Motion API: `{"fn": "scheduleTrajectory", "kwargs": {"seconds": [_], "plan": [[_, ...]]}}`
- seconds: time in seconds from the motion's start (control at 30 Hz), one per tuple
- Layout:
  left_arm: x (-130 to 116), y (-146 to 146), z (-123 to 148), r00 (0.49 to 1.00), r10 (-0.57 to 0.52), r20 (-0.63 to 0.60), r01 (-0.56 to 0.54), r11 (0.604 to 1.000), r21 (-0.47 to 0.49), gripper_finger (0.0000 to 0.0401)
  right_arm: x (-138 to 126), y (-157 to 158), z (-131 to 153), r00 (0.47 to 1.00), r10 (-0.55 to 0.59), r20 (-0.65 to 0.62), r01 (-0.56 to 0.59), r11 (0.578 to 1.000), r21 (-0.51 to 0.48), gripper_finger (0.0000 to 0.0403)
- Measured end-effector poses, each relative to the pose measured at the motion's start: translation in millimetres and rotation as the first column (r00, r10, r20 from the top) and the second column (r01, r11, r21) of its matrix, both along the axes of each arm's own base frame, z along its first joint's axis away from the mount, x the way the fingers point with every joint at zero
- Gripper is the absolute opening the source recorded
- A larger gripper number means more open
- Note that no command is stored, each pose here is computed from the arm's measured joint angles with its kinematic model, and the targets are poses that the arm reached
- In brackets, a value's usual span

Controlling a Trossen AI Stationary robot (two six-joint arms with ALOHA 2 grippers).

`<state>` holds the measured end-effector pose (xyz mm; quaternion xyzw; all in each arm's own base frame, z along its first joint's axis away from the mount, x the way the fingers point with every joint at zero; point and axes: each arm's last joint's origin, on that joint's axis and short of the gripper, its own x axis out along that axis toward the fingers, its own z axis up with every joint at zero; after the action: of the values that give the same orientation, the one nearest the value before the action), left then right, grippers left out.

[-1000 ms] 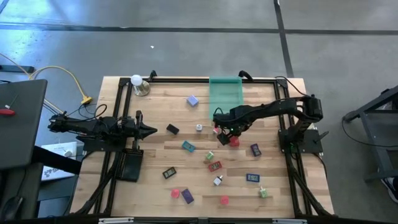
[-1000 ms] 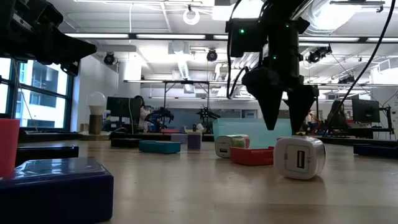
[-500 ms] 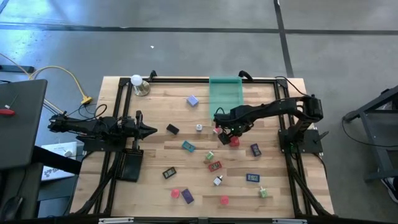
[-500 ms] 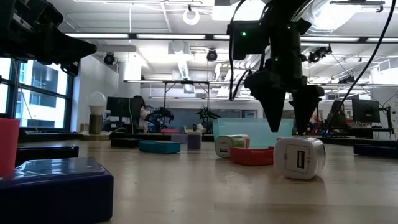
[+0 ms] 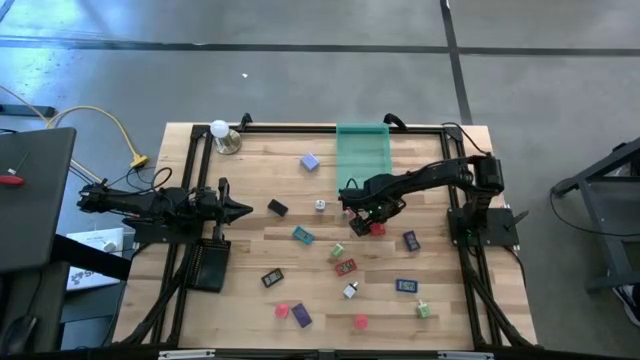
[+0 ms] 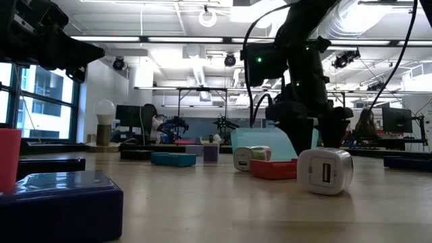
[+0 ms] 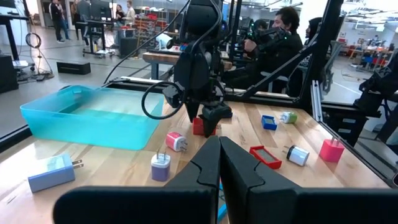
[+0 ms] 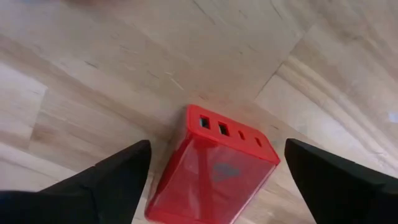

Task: Pick & Place Office items
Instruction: Put the red charger adapter into the green bin

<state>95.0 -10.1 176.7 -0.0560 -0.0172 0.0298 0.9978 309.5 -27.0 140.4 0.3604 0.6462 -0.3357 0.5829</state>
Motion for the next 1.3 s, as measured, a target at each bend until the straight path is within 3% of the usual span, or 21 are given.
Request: {"fn": "scheduleTrajectory", "kwargs": {"seconds": [0.3,0.47,0.67,1.03,1.3], "plan": [[0,0,0,1.000,0.000,0.000,0.000,1.000,0.000,0.0001,1,0,-3,1.000,-0.003,-0.002,0.003,1.000,0.002,0.0262],[0,0,0,1.000,0.000,0.000,0.000,1.000,0.000,0.0001,0,0,-3,0.997,0.081,-0.004,-0.081,0.997,0.020,0.0201],[0,0,0,1.000,-0.003,0.002,0.003,0.999,-0.049,0.0001,1,1,-3,0.989,0.150,0.009,-0.150,0.988,0.026,0.0201],[0,0,0,1.000,-0.005,0.001,0.005,0.999,-0.052,0.0001,-2,3,0,0.987,0.160,-0.012,-0.160,0.987,0.002,0.0200],[0,0,0,1.000,-0.006,-0.001,0.006,0.999,-0.051,0.0001,-12,8,24,0.987,0.158,-0.040,-0.159,0.987,-0.025,0.0200]]}}
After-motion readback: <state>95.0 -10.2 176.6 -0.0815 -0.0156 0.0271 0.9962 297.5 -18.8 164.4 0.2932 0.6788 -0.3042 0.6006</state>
